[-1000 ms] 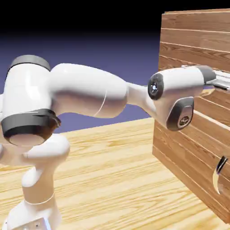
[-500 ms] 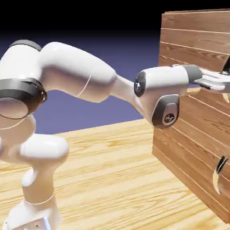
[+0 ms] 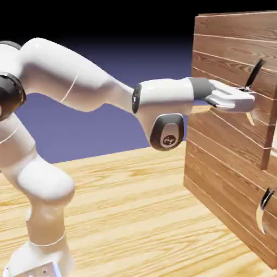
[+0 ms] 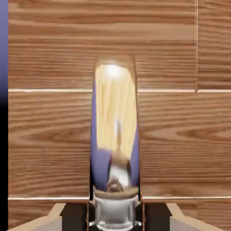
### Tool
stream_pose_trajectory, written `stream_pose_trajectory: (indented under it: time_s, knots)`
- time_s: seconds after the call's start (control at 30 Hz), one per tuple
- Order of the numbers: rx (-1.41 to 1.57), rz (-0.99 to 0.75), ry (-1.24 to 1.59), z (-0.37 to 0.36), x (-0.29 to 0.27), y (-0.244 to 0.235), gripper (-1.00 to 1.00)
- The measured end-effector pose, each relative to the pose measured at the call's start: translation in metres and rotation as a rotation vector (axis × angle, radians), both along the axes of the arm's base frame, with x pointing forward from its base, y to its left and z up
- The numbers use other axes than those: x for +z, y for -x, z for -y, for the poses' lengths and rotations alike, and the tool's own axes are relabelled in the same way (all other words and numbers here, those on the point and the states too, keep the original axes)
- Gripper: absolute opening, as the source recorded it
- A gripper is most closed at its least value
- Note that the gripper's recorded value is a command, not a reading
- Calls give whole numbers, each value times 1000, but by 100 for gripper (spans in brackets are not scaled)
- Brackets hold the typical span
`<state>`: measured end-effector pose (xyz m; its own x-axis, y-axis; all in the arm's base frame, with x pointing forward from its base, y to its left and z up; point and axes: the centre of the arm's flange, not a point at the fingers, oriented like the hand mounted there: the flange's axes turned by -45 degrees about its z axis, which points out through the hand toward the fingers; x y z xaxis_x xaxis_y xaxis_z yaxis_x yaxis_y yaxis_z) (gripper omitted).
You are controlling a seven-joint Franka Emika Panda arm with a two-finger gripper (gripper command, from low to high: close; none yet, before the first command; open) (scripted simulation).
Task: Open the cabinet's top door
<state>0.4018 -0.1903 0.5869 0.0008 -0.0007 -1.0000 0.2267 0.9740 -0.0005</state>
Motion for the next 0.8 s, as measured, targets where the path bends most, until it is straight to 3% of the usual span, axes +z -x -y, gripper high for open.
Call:
stream_pose_trajectory:
  time_s: [0.43, 0.8]
  knots:
    - [-137, 2, 5, -37, 0, 57, -100]
    - [-144, 13, 17, -40, 3, 58, -100]
